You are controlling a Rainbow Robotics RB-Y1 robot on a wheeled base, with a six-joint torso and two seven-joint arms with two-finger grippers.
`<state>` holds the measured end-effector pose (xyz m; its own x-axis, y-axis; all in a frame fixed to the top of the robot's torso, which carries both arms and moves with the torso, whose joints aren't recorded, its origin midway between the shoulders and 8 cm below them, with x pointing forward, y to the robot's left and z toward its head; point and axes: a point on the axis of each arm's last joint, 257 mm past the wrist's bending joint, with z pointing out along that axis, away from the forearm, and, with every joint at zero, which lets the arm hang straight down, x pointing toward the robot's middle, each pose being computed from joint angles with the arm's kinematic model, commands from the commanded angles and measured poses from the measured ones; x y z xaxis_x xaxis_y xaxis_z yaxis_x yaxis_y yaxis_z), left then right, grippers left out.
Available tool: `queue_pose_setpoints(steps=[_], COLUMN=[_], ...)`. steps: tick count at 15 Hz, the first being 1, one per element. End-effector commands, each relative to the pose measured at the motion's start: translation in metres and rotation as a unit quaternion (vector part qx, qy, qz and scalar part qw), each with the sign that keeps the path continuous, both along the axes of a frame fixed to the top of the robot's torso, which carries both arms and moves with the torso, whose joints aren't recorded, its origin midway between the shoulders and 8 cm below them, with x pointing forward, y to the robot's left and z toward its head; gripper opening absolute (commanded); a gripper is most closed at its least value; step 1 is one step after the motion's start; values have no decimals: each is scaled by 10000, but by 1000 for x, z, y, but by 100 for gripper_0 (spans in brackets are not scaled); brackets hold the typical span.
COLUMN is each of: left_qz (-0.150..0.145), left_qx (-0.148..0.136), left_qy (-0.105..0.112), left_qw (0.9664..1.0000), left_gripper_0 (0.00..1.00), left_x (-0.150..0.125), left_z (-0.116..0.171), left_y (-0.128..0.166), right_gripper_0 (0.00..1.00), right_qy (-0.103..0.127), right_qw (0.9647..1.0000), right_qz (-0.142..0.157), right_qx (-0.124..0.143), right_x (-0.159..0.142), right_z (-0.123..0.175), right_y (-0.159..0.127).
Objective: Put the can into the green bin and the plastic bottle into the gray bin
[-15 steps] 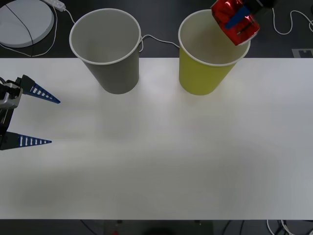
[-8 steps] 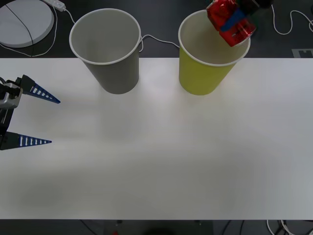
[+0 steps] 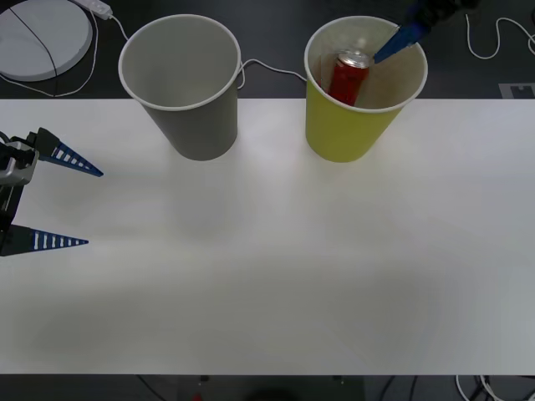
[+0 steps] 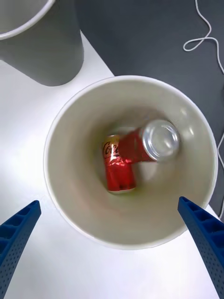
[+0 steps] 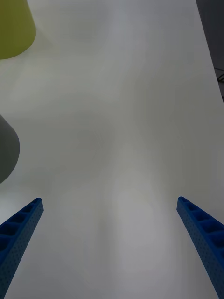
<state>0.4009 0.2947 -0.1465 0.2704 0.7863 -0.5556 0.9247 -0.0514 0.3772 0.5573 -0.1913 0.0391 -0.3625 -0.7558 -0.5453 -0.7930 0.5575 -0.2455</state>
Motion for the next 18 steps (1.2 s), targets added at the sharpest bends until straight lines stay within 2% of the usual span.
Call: queue_pose_setpoints(steps=[1,4,7,9,12,14,15,18], left_qz=[0,0,0,0,0,0,0,0], left_qx=[0,0,0,0,0,0,0,0], left_qy=[0,0,0,0,0,0,0,0], left_qw=[10000,10000,10000,10000,10000,10000,10000,10000], left_gripper_0=[100,100,100,100,100,100,100,100], left_x=[0,0,0,0,0,0,0,0], left_z=[0,0,0,0,0,0,0,0], left_y=[0,0,0,0,0,0,0,0], right_gripper_0=[100,100,100,100,100,100,100,100], right_qy=[38,-39,-132,-132,-295,-487,-597,-713], right_qw=[9996,9978,9912,9831,9709,9647,9603,9503], right_qz=[247,603,1272,1764,2322,2543,2689,2979], right_qx=[97,266,349,460,507,493,448,555], right_x=[-15,-34,-55,-73,-95,-109,-118,-144], right_z=[0,4,-2,-10,-21,-29,-35,-61], right_y=[-2,-3,-9,-12,-17,-22,-25,-31])
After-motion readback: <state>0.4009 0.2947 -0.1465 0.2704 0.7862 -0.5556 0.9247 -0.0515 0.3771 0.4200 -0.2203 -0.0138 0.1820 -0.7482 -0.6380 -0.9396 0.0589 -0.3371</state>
